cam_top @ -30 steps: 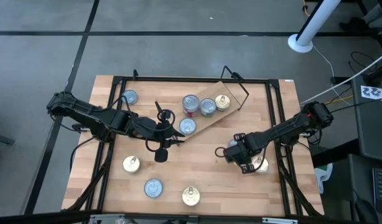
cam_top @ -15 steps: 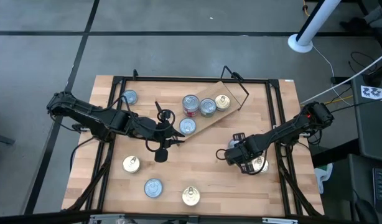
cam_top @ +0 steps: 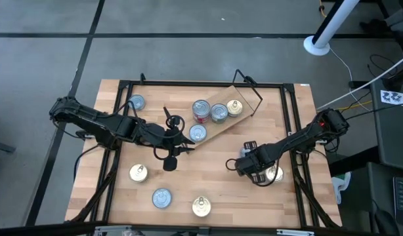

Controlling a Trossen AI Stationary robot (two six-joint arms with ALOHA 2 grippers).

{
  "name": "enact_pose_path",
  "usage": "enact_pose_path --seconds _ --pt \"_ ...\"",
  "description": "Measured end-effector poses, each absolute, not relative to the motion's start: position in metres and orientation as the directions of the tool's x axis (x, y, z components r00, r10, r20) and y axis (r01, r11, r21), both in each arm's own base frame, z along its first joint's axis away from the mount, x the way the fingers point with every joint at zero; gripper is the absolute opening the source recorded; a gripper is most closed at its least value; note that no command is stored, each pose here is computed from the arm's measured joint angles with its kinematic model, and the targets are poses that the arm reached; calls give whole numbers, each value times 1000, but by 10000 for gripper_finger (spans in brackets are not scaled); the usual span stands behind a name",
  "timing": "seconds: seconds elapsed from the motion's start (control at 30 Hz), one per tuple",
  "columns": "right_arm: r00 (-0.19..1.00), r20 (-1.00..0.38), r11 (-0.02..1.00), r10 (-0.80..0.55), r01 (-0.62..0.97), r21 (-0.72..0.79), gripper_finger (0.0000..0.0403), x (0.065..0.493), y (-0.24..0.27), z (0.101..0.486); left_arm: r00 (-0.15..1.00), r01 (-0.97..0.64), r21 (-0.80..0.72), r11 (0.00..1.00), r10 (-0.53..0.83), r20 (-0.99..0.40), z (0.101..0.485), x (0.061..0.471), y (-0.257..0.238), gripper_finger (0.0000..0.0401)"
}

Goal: Stack canned seafood by type on shelf
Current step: Stack the yellow and blue tuna can on the shelf on top of the other yellow and blue tuna can

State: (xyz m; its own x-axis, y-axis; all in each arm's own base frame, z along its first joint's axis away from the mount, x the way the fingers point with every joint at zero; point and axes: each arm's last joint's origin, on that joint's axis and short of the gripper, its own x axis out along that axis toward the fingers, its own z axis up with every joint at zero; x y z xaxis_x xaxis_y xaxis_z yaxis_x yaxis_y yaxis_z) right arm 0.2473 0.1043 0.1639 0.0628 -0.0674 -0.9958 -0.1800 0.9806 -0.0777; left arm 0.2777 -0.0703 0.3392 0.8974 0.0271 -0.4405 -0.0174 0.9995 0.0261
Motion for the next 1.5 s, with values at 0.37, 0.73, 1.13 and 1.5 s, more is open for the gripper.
enact_pose_path --seconds 0.37,0.73,1.13,1.5 --pt "147 -971 971 -187 -123 -205 127 252 101 162 897 -17 26 1000 27 -440 339 278 -70 86" --pt "148 -953 952 -263 -122 -282 126 258 101 152 898 -17 26 1000 27 -440 339 278 -70 86" --pt "166 -932 932 -323 -113 -343 10 258 99 151 898 -17 26 1000 27 -440 339 278 -70 86" --pt "206 -925 934 -319 -98 -344 4 262 100 151 898 -17 26 1000 27 -440 339 278 -70 86"
